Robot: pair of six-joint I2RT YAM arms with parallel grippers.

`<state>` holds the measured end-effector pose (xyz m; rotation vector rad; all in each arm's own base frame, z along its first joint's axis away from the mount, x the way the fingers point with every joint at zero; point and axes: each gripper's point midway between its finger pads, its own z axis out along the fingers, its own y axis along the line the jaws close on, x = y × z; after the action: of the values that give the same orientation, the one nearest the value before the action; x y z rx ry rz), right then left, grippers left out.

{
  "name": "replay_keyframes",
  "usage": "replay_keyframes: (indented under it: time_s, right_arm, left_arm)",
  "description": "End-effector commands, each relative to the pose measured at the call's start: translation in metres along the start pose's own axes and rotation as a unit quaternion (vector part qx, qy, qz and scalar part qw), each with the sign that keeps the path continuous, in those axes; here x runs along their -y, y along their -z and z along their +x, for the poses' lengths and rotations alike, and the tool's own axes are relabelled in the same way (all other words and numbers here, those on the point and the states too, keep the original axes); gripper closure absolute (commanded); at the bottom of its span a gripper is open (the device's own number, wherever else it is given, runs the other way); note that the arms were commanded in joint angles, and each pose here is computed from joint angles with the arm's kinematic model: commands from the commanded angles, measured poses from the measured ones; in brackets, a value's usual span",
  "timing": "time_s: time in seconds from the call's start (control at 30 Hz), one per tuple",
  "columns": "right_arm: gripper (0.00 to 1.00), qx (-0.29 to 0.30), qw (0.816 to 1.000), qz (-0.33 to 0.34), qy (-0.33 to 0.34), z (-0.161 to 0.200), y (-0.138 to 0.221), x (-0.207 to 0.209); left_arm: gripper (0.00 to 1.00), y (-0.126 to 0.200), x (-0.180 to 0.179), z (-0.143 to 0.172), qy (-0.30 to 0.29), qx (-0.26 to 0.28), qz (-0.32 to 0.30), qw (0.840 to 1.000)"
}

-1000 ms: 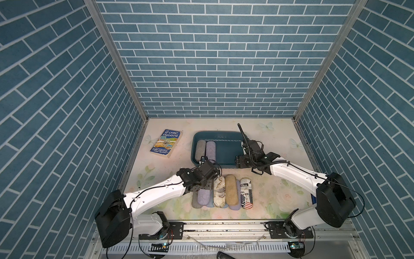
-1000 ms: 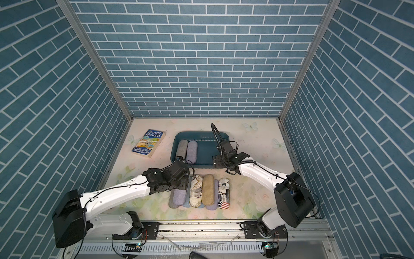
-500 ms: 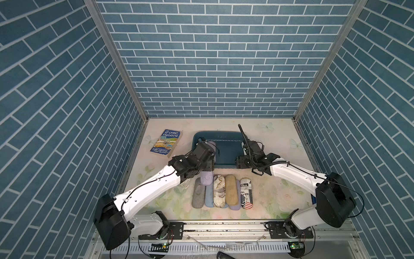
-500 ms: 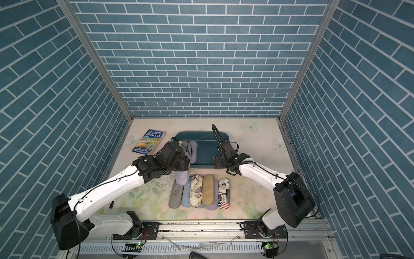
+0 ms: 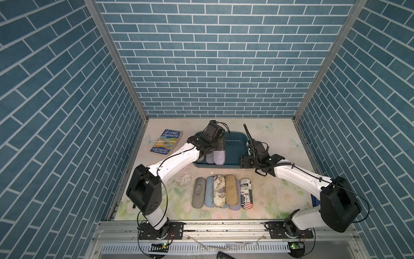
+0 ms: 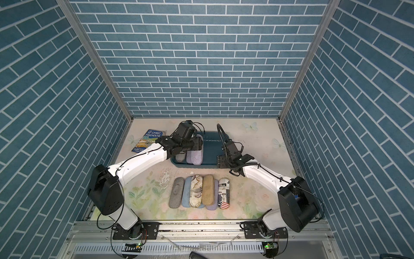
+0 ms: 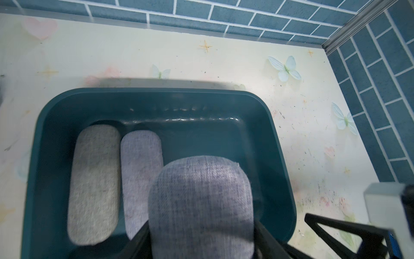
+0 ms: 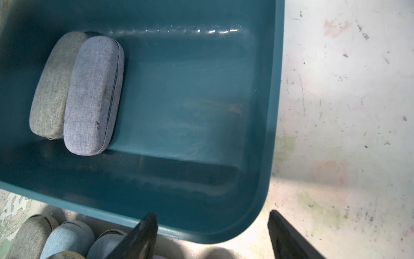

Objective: Put the glasses cases into the storage boxes
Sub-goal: Place the glasses case in the storage box.

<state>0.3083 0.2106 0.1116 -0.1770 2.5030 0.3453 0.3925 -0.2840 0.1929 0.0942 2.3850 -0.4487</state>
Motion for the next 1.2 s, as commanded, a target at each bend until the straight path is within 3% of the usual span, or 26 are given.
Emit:
replay_keyframes:
  time_s: [0.0, 0.47, 1.17]
  right_arm:
    - [0.21, 0.009, 1.0, 0.007, -0.02, -0.001, 0.007, 0.006]
    - [0.21, 0.002, 0.999, 0.018, -0.028, 0.005, 0.006, 0.015]
    - [0.21, -0.013, 0.999, 0.018, -0.037, 0.012, -0.005, 0.019]
  left_arm:
    - [0.39, -0.021, 0.003, -0.014, -0.008, 0.009, 0.009, 1.0]
    - [0.38, -0.104, -0.009, 0.0, -0.021, -0.032, -0.034, 0.999]
    - [0.35, -0.134, -0.055, 0.025, -0.05, -0.088, -0.134, 0.986]
